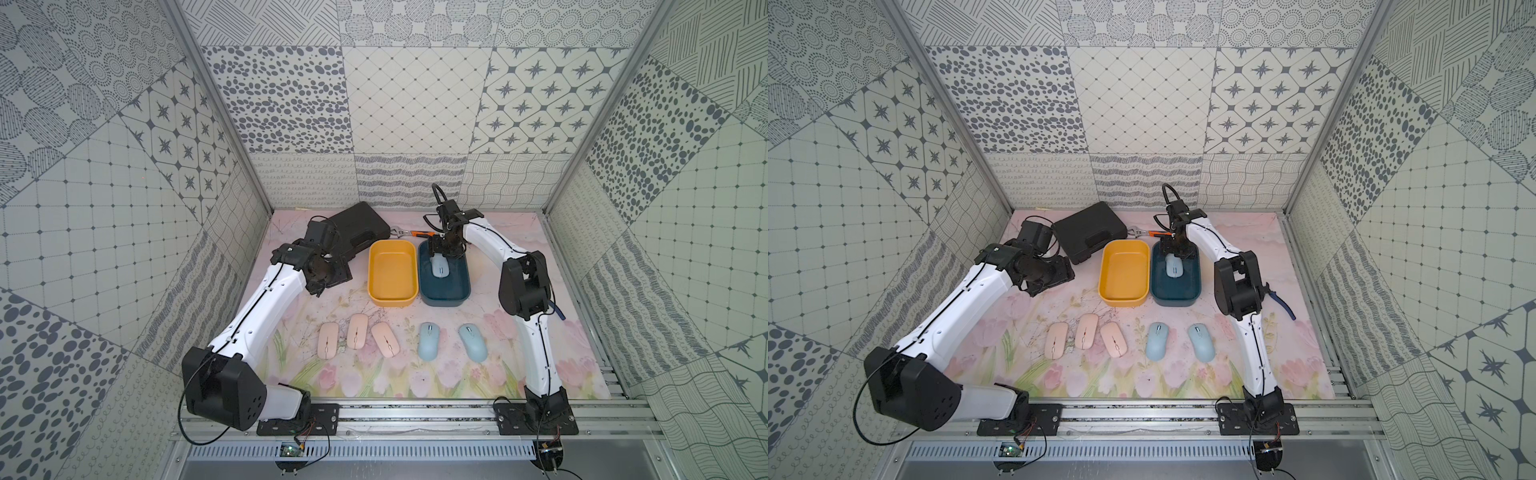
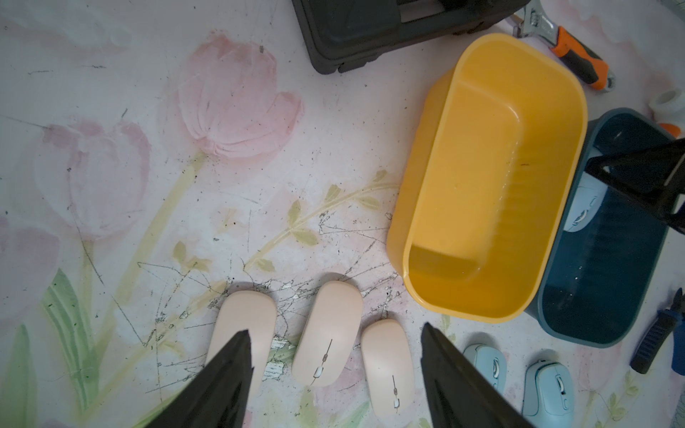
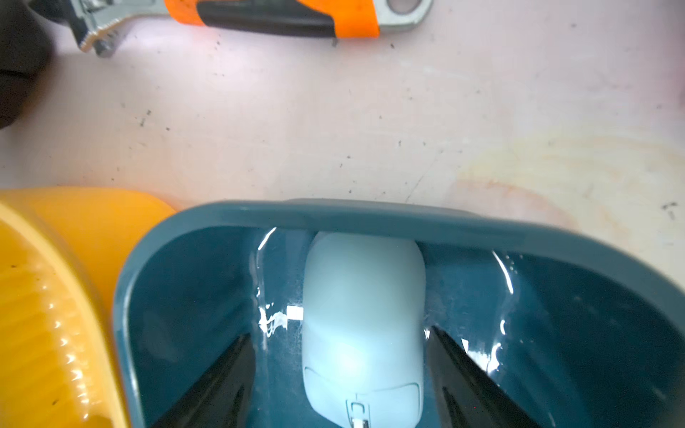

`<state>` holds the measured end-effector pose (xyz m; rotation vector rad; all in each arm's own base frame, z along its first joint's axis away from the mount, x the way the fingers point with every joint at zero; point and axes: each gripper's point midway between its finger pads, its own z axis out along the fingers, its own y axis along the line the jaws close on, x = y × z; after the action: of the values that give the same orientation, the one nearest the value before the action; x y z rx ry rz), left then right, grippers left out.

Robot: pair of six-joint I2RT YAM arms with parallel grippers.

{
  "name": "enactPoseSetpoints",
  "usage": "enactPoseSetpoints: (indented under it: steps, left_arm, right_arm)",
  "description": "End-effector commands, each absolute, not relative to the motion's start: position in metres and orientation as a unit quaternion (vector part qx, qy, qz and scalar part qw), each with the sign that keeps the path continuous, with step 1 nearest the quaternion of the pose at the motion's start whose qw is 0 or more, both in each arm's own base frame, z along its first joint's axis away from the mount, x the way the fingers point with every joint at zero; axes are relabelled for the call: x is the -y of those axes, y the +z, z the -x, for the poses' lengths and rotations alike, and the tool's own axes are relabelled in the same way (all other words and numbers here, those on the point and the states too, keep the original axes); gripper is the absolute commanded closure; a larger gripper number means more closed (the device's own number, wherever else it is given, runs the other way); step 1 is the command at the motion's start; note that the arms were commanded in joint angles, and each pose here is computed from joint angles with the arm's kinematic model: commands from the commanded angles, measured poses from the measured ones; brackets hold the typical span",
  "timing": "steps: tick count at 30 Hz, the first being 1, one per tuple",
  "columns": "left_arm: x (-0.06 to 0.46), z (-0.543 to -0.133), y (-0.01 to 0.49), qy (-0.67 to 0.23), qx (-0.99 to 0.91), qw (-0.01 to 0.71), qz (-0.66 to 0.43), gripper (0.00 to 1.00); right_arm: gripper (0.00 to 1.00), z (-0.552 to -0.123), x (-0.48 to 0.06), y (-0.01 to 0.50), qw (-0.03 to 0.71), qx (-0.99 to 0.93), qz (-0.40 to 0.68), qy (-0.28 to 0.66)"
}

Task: Place the mice by color into the storage box
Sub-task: Place the mouse in the storage box.

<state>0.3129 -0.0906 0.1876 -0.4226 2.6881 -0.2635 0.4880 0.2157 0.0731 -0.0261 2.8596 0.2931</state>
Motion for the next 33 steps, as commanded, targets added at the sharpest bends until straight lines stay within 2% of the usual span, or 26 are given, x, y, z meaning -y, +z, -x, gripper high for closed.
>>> enactPoseSetpoints:
  steps: [1,4,8,15,19,23,33]
  left_arm:
    - [0.088,-0.309,0.191,-0.09,-0.964,0.203,0.148,0.25]
    - [0.09,-0.31,0.193,-0.094,-0.963,0.204,0.148,0.24]
    - [0.092,-0.31,0.196,-0.101,-0.963,0.205,0.144,0.24]
    - [0.097,-0.309,0.199,-0.115,-0.962,0.202,0.141,0.24]
    - [0.105,-0.305,0.201,-0.144,-0.958,0.2,0.146,0.24]
    - [0.108,-0.299,0.202,-0.159,-0.956,0.196,0.149,0.24]
    - [0.108,-0.291,0.202,-0.164,-0.956,0.189,0.156,0.24]
  right_arm:
    - [0.22,-0.488,-0.216,0.11,0.158,-0.981,0.016,0.108]
    - [0.22,-0.474,-0.21,0.139,0.167,-0.98,0.015,0.108]
    - [0.2,-0.428,-0.189,0.151,0.173,-0.98,-0.005,0.103]
    - [0.15,-0.325,-0.159,0.13,0.141,-0.986,-0.017,0.083]
    - [0.11,-0.285,-0.149,0.109,0.123,-0.992,0.006,0.024]
    - [0.06,-0.26,-0.139,0.087,0.105,-0.994,0.004,0.013]
    - [0.05,-0.236,-0.135,0.064,0.096,-0.995,-0.002,0.025]
